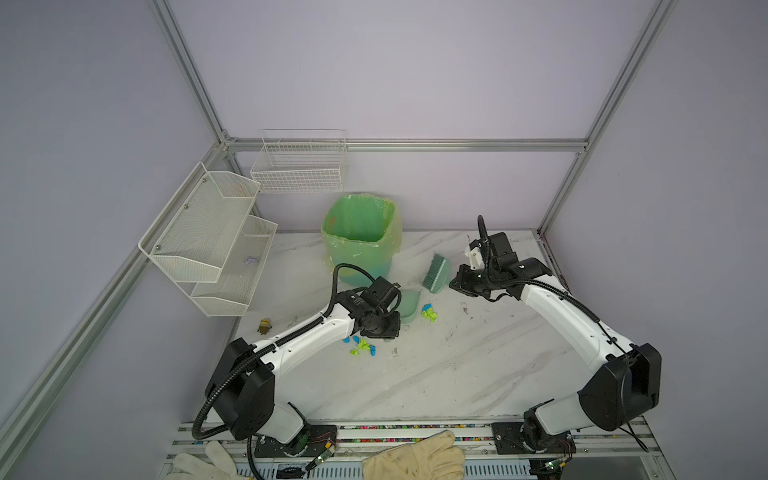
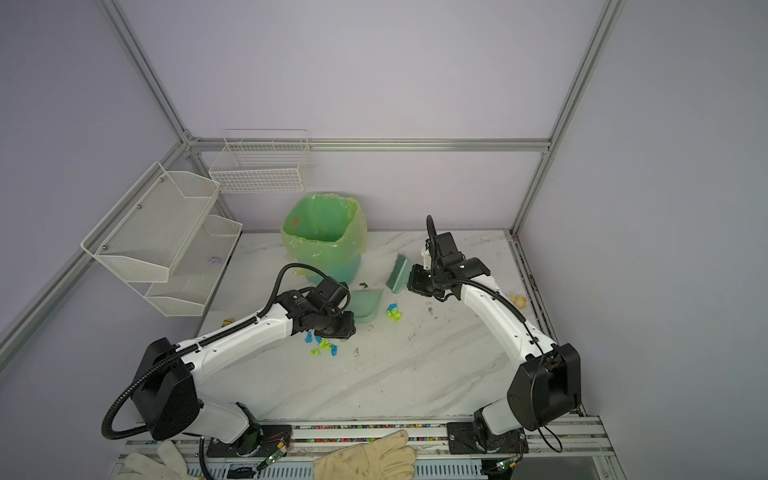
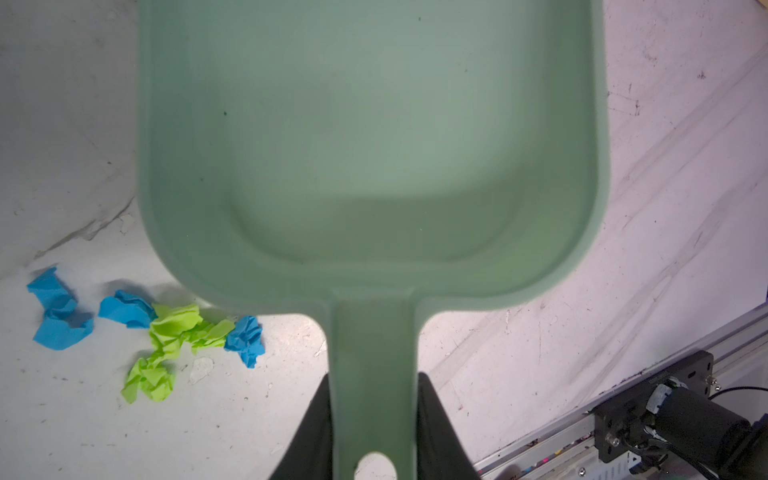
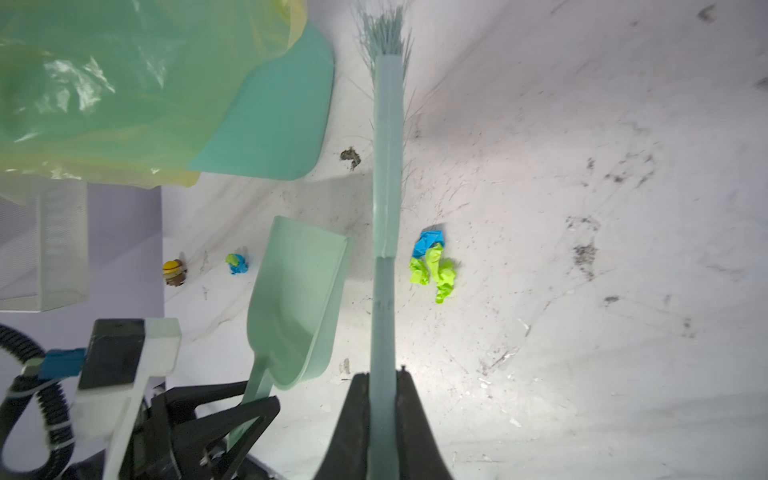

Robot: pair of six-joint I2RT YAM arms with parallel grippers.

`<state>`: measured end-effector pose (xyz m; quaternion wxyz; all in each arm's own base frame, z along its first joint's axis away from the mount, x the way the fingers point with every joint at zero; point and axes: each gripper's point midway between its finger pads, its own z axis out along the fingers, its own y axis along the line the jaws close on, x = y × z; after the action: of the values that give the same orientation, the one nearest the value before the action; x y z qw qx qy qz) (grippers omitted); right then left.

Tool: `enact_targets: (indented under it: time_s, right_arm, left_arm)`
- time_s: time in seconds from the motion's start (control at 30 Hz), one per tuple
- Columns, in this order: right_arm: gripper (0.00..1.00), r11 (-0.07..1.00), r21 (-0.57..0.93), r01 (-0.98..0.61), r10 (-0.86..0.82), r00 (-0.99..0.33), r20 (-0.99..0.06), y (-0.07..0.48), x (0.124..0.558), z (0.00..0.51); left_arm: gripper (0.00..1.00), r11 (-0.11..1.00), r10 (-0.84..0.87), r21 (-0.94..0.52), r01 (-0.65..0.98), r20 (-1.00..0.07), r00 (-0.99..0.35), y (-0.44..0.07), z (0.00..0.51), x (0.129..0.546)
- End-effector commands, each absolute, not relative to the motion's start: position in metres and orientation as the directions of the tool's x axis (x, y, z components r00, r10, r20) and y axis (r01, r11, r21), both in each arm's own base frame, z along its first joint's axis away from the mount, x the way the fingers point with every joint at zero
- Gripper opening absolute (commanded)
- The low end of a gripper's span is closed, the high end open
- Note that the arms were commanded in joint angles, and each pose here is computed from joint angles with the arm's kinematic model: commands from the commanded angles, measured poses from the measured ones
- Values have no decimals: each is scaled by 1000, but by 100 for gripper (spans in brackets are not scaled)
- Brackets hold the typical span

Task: Sweep away the paper scraps from the table
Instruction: 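Sweep the scraps into the dustpan with the brush in the right gripper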

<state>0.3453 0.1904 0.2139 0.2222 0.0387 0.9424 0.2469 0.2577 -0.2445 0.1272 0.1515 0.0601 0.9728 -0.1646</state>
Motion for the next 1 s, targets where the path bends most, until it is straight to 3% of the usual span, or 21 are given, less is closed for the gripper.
enact_targets:
  time_s: [0.0, 0.47, 0.6, 0.97]
  right_arm:
    - [0, 950, 313, -17, 124, -896, -427, 161, 346, 212]
    - [0, 997, 71, -33, 4, -881, -473, 142, 356, 209]
    - [0, 997, -61, -54, -78, -863, -499, 143, 356, 207]
    - [0, 970, -158, -182, -230, -898, -375, 167, 358, 177]
  left_arm:
    - [0, 922, 94, -312, 229, -392, -915, -254, 153, 263]
    - [0, 920, 309, -140, 367, -318, -896, -273, 124, 236]
    - [0, 920, 324, -118, 374, -309, -894, -274, 121, 234]
    - [0, 909, 367, -89, 406, -288, -885, -279, 113, 228]
